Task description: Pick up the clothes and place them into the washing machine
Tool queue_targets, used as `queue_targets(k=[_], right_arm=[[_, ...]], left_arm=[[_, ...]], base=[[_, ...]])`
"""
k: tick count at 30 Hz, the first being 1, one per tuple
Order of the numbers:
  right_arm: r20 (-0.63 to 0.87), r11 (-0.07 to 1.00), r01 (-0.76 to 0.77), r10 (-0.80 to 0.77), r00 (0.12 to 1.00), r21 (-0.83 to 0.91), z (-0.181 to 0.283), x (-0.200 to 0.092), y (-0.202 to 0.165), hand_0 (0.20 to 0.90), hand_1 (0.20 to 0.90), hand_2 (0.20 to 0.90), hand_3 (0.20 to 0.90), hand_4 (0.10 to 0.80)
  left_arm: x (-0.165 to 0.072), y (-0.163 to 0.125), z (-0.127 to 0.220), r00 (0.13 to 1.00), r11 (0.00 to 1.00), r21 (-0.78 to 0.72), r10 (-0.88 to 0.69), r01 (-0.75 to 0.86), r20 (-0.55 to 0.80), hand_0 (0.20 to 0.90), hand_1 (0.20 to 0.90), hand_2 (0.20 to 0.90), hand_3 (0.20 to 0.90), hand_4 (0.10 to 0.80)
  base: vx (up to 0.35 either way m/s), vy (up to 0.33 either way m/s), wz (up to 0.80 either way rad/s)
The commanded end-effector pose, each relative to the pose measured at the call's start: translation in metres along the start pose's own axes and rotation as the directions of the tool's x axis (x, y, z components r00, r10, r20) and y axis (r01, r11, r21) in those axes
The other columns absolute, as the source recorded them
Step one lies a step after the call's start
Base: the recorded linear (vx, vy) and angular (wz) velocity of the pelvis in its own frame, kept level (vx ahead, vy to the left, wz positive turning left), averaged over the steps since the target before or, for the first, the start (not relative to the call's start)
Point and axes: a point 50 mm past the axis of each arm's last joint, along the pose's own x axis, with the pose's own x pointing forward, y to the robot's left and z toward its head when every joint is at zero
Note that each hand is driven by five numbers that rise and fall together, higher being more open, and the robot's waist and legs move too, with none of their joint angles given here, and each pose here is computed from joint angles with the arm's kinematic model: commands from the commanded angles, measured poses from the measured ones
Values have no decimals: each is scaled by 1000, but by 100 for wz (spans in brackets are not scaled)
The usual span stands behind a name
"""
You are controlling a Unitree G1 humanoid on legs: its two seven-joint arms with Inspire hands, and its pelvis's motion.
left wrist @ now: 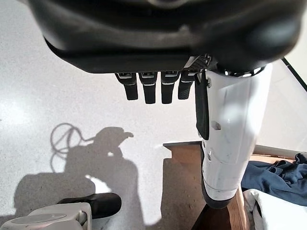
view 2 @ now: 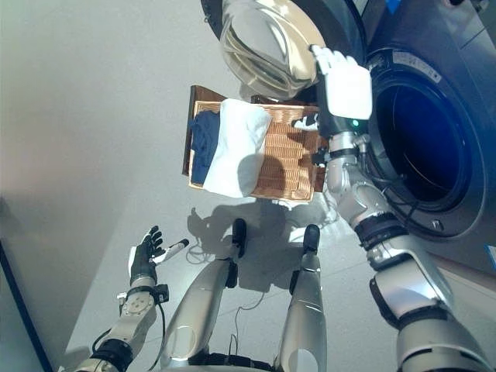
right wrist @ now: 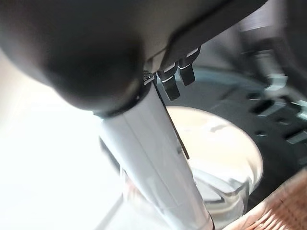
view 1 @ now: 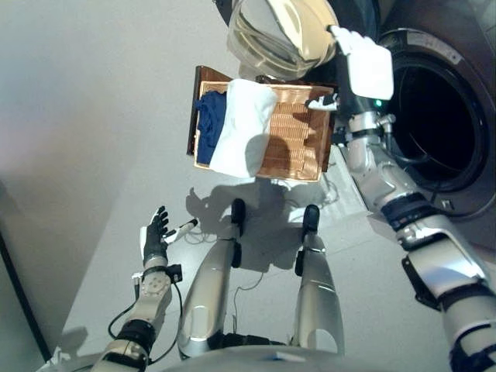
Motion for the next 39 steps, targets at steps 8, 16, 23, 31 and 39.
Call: queue_targets(k=[8, 16, 23, 31, 39], right_arm=[[284, 891, 35, 107, 953, -452, 27, 44, -31, 900, 900, 900, 900, 800], [337, 842, -32, 250, 908, -539, 46, 42, -10, 900, 900, 900, 900, 800], [358, 839, -79, 312, 880, -538, 65, 36, 9, 900, 900, 900, 900, 800], [382, 858, -74, 301, 874, -508, 85, 39, 15, 900, 900, 900, 900, 800], [428, 881, -47, 275, 861, -470, 107, 41, 13, 900, 900, 900, 900, 800]], left_arm=[[7, 36, 10, 996, 996, 60, 56, -60, 75, 900, 900, 900, 900, 800], [11, 33, 18, 995, 997, 62, 39, -45, 97, 900, 900, 900, 900, 800], [14, 32, 24, 992, 997, 60, 42, -49, 115, 900, 900, 900, 900, 800], [17, 31, 27, 991, 996, 69, 47, -55, 122, 900, 900, 900, 900, 800], [18, 33, 26, 992, 995, 73, 59, -68, 114, 900, 900, 900, 900, 800]], base=[[-2, -8, 6], [-2, -14, 13], [-10, 0, 9], [-4, -4, 5], [0, 3, 10]])
